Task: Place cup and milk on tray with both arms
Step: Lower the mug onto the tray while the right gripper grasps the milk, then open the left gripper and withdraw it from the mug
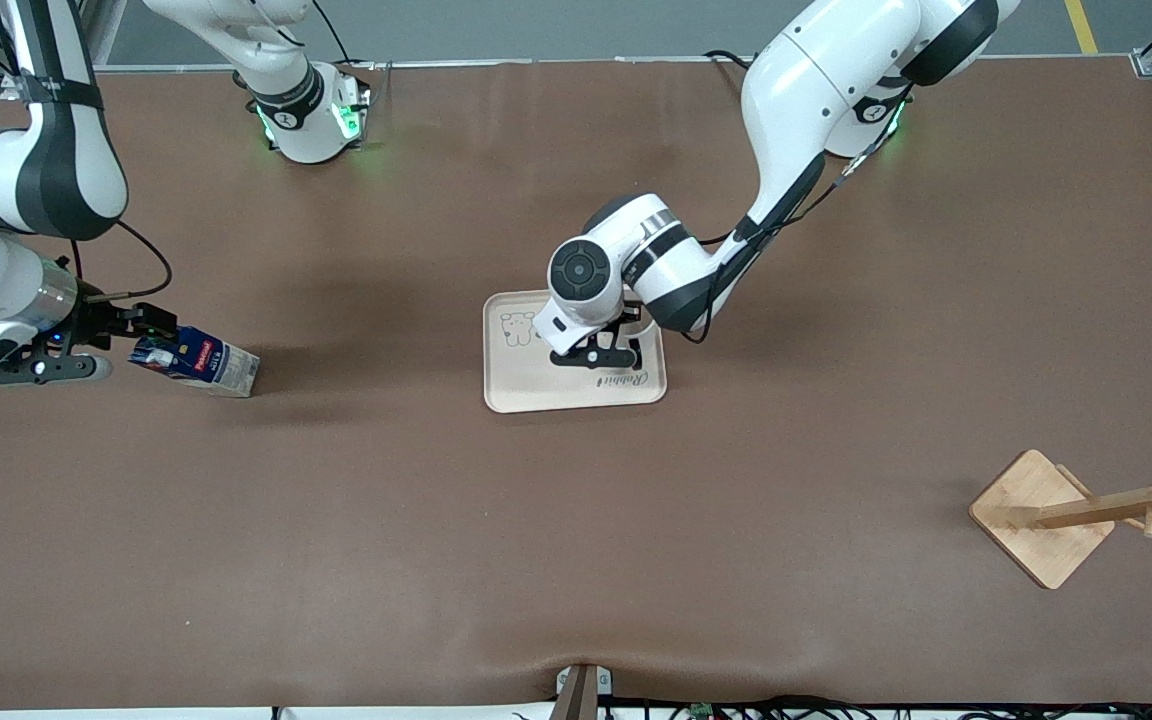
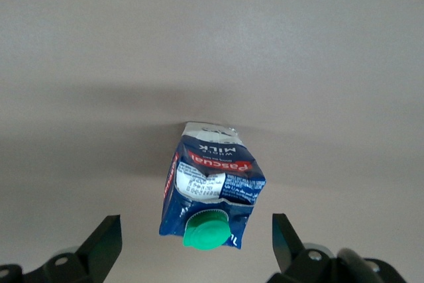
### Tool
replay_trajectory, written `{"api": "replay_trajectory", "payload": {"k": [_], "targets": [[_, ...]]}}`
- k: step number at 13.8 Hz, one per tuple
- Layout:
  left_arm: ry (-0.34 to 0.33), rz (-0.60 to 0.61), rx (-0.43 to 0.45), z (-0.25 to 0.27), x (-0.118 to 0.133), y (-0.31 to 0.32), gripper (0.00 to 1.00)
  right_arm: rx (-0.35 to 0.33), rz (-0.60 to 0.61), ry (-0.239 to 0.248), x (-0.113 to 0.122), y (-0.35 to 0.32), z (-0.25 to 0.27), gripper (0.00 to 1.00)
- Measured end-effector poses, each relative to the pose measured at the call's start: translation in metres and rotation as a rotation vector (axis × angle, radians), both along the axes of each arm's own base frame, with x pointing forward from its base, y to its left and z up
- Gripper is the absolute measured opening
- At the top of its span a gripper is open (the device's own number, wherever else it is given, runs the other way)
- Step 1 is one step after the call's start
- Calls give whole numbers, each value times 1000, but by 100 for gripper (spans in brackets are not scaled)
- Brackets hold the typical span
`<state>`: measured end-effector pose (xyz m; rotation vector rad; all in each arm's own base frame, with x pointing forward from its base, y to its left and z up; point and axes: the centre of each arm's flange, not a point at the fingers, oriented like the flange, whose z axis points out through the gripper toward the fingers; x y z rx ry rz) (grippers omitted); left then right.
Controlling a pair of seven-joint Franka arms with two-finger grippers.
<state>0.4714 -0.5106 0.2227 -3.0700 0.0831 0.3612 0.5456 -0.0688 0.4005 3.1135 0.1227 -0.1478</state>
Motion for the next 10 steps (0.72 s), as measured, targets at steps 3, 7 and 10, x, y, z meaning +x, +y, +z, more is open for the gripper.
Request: {"api": "replay_trajectory", "payload": {"k": [3, 7, 10], "targets": [[-9, 4, -19, -6, 3, -1, 28, 0, -2, -5, -6, -1, -14, 100], [-30, 23, -38, 4, 17, 2, 67, 0, -4, -21, -15, -2, -36, 100], [-124, 77, -94, 64, 58, 17, 98, -3, -6, -60, -16, -4, -42, 100]]}}
